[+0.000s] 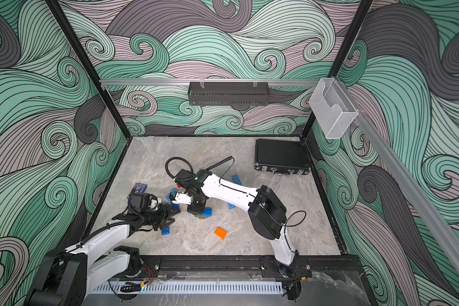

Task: Assemble a heart with lego
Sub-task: Assemble the lego brick with the lego brick.

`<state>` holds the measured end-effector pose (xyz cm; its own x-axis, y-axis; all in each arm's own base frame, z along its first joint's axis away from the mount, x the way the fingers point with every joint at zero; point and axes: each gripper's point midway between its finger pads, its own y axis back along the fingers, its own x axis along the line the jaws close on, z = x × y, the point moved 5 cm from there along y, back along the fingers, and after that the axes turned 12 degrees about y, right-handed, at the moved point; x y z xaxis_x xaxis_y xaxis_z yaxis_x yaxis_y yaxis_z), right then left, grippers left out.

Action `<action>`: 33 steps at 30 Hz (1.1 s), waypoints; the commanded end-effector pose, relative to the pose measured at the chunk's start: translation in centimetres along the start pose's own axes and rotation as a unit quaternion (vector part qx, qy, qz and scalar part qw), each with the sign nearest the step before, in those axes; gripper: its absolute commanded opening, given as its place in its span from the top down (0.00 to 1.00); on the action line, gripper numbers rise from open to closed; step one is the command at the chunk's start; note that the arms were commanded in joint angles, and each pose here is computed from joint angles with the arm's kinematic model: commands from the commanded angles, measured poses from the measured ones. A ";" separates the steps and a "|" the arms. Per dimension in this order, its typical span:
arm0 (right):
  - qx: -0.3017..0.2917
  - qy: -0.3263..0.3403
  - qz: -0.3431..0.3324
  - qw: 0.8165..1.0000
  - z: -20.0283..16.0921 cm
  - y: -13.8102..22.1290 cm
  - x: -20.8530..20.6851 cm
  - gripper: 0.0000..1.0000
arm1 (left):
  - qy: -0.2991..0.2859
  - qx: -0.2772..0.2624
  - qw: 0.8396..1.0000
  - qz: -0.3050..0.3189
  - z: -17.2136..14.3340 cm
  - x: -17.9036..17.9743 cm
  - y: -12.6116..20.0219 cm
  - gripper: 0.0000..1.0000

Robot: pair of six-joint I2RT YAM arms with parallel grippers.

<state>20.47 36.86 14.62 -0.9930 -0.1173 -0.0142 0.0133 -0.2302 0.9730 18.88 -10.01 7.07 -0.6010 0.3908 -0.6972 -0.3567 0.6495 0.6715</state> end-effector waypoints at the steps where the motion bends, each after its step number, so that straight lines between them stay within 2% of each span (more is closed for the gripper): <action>1: 0.014 0.003 -0.006 1.000 0.1 -0.2 -0.3 0.67 | 0.000 0.004 1.000 -0.004 0.1 0.0 0.0 0.41; 33: 0.057 0.011 0.005 0.998 -1.2 -3.0 -0.1 0.68 | 0.003 0.003 1.000 -0.007 0.0 0.3 0.0 0.41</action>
<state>21.20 37.02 12.47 -0.9905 -0.1345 -0.0293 -0.0072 -0.1623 0.9867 18.65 -9.93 6.75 -0.6075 0.3868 -0.6938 -0.3525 0.6515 0.6718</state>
